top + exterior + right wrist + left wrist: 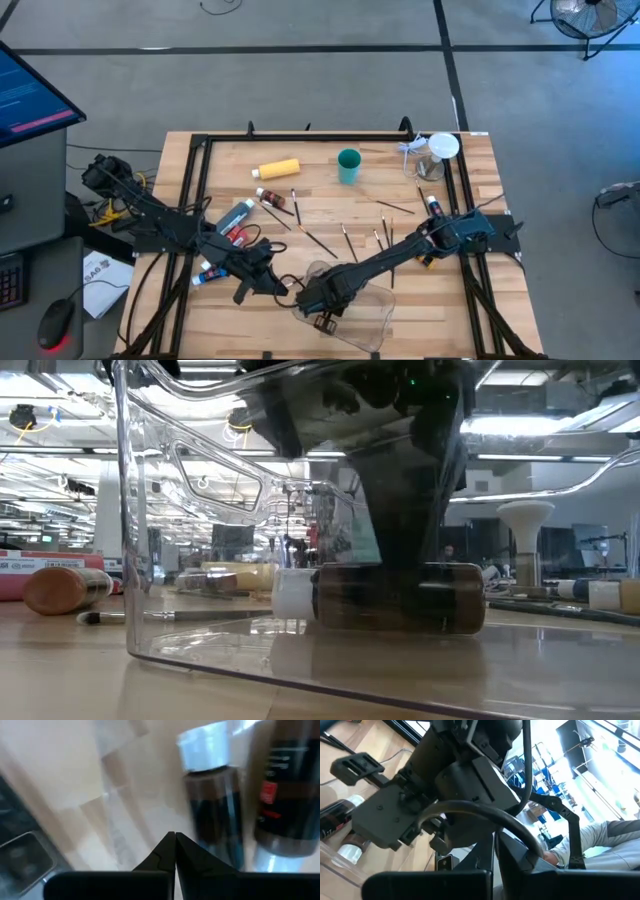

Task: Pick & Place Paint Supplies
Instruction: Put the black paint bottle into the transparent bin, then put the gold paint brush into the green cup

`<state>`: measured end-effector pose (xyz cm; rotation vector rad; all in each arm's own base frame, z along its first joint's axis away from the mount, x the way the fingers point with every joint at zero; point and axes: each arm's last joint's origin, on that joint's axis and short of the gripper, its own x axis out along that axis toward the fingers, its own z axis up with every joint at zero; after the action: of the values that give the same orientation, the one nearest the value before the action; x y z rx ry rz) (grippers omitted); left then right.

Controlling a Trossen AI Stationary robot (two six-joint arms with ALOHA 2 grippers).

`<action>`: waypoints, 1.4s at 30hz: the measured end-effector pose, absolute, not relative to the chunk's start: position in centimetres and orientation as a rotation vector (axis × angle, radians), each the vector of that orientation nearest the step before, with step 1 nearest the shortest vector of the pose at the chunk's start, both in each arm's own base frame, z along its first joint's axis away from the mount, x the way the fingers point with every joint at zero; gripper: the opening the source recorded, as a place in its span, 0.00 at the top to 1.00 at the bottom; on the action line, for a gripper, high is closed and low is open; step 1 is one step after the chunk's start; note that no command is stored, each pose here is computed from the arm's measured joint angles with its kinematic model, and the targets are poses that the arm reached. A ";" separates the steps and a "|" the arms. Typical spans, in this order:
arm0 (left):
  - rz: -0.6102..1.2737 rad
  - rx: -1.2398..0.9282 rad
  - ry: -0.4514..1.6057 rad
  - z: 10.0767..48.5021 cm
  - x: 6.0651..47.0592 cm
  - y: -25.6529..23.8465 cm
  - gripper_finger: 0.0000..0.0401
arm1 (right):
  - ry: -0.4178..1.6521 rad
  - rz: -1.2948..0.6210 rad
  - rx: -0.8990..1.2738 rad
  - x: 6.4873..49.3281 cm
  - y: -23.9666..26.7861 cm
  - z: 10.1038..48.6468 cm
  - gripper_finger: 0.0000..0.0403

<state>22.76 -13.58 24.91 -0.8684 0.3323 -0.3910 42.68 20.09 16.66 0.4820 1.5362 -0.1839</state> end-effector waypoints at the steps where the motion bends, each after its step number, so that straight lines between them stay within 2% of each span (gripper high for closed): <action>1: -0.392 -0.869 0.331 24.9 22.8 -13.6 1.00 | 1.532 -0.188 0.489 42.9 20.0 16.4 1.00; 14: -0.394 -0.875 0.331 24.9 22.8 -13.6 1.00 | 1.479 -0.281 0.452 43.4 19.4 15.7 1.00; 24: -0.400 -0.875 0.330 25.0 22.8 -13.6 1.00 | 1.473 -0.246 0.440 43.1 20.8 18.7 1.00; 33: -0.392 -0.875 0.331 24.9 22.8 -13.6 1.00 | 1.639 -0.338 0.386 41.1 20.8 19.1 1.00; 39: -0.392 -0.876 0.331 24.9 22.8 -13.6 1.00 | 1.628 -0.345 0.399 41.5 20.1 19.2 1.00; 42: -0.393 -0.876 0.330 24.9 22.8 -13.6 1.00 | 1.578 -0.319 0.383 41.5 19.7 20.6 1.00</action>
<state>22.76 -13.59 24.94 -0.8763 0.3298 -0.3928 41.46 19.73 20.55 0.3830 1.5780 -0.3194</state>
